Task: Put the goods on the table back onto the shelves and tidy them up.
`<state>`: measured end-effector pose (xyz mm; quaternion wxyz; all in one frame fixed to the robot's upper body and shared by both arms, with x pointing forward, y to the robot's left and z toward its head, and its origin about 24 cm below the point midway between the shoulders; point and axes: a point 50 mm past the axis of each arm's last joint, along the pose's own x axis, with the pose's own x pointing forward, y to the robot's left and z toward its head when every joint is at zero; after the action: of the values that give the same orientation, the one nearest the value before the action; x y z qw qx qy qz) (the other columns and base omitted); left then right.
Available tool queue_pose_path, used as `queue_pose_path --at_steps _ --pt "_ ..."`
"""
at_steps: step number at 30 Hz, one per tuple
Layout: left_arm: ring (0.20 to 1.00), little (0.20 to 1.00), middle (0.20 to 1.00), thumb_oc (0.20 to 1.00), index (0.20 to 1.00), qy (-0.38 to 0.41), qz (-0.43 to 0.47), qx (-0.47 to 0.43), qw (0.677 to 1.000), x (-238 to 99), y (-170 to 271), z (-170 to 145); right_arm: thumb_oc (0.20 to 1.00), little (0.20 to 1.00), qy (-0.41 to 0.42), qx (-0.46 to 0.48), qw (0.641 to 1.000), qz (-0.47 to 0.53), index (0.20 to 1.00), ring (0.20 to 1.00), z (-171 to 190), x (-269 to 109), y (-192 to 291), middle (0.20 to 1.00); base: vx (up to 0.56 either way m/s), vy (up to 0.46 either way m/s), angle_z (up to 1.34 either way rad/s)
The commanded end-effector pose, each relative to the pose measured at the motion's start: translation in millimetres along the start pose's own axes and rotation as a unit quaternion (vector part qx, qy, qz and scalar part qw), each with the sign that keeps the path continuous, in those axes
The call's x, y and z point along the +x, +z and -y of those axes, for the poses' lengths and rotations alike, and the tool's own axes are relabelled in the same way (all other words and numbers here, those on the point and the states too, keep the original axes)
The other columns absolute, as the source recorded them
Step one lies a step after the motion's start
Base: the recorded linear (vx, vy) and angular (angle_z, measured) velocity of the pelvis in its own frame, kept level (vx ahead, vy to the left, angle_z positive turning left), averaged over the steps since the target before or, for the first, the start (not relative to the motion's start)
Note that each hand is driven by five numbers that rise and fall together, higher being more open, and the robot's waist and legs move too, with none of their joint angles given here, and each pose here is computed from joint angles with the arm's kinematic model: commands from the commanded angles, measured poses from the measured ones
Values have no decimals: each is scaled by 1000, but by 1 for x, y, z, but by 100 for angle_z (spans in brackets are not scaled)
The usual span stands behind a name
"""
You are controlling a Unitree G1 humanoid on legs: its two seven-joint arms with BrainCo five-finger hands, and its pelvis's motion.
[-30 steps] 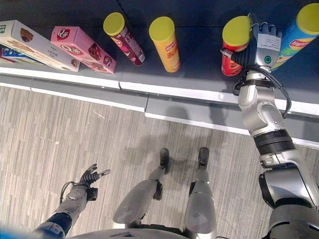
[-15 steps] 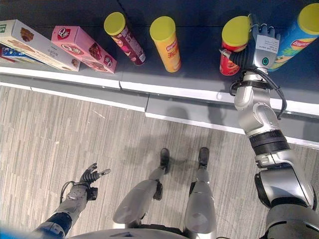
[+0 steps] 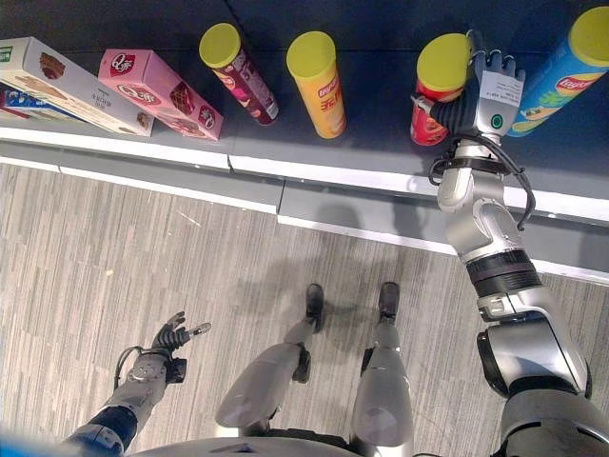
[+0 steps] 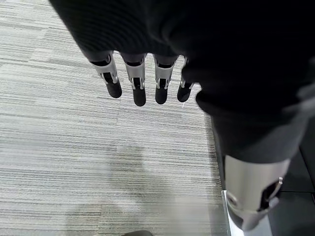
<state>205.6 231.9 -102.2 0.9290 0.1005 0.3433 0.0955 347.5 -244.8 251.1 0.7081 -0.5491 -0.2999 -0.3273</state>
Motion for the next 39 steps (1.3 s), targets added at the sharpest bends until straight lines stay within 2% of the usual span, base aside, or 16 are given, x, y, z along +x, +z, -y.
queue_pose_path --at_steps 1,6,13,14,15,17,18,20,21,22,23,24,27,30,35,39 --pt "1000 1000 1000 1000 1000 10 7 46 999 5 7 -1 1000 1000 -39 -8 999 8 1000 1000 13 11 -2 1000 0 0 0" --pt "1000 1000 1000 1000 1000 14 4 49 999 6 8 -3 1000 1000 -53 -4 998 13 1000 1000 19 10 -2 1000 -3 2 3" --pt "1000 1000 1000 1000 1000 25 -4 46 999 8 9 -5 1000 1000 -120 48 990 60 1000 1000 53 -5 13 1000 13 20 6" --pt "1000 1000 1000 1000 1000 32 -13 38 999 7 6 -7 1000 1000 -114 81 988 61 1000 1000 57 -20 14 1000 88 91 5" --pt "1000 1000 1000 1000 1000 41 -27 31 998 6 -1 -12 1000 1000 -17 182 982 53 1000 1000 47 -52 15 1000 152 129 -2" --pt "1000 1000 1000 1000 1000 48 -52 18 997 1 -16 -21 1000 1000 152 355 922 -21 1000 1000 25 -110 2 1000 156 209 -14" --pt "1000 1000 1000 1000 1000 47 -57 13 997 0 -19 -23 1000 1000 195 382 902 -48 1000 1000 20 -125 -4 1000 110 287 -42" --pt "1000 1000 1000 1000 1000 45 -75 -8 996 -7 -34 -31 1000 1000 290 514 787 -182 1000 1000 7 -187 -29 1000 77 280 -49" --pt "1000 1000 1000 1000 1000 45 -76 -7 996 -7 -34 -31 1000 1000 290 514 786 -182 1000 1000 8 -187 -29 1000 19 300 -65" --pt "1000 1000 1000 1000 1000 40 -86 -12 995 -11 -43 -35 1000 1000 339 546 724 -250 1000 1000 -3 -219 -40 1000 -52 494 -60" --pt "1000 1000 1000 1000 1000 13 -96 -1 995 -17 -53 -38 1000 1000 453 512 628 -373 1000 1000 -21 -292 -65 1000 -53 494 -52" --pt "1000 1000 1000 1000 1000 13 -96 -1 995 -17 -53 -38 1000 1000 453 512 627 -373 1000 1000 -21 -292 -65 1000 -76 415 -12" --pt "1000 1000 1000 1000 1000 3 -102 1 995 -19 -59 -39 1000 1000 493 435 576 -486 1000 1000 -30 -357 -82 1000 -102 204 -12" --pt "1000 1000 1000 1000 1000 -2 -100 15 995 -17 -55 -36 1000 1000 512 369 549 -548 1000 1000 -37 -400 -81 1000 -168 194 -36" --pt "1000 1000 1000 1000 1000 19 -97 16 995 -12 -47 -44 1000 1000 470 317 535 -626 1000 1000 -45 -433 -74 1000 -144 111 -54" --pt "1000 1000 1000 1000 1000 26 -124 5 992 -15 -58 -44 1000 1000 489 253 511 -660 1000 1000 -47 -458 -65 1000 -92 -80 -61"
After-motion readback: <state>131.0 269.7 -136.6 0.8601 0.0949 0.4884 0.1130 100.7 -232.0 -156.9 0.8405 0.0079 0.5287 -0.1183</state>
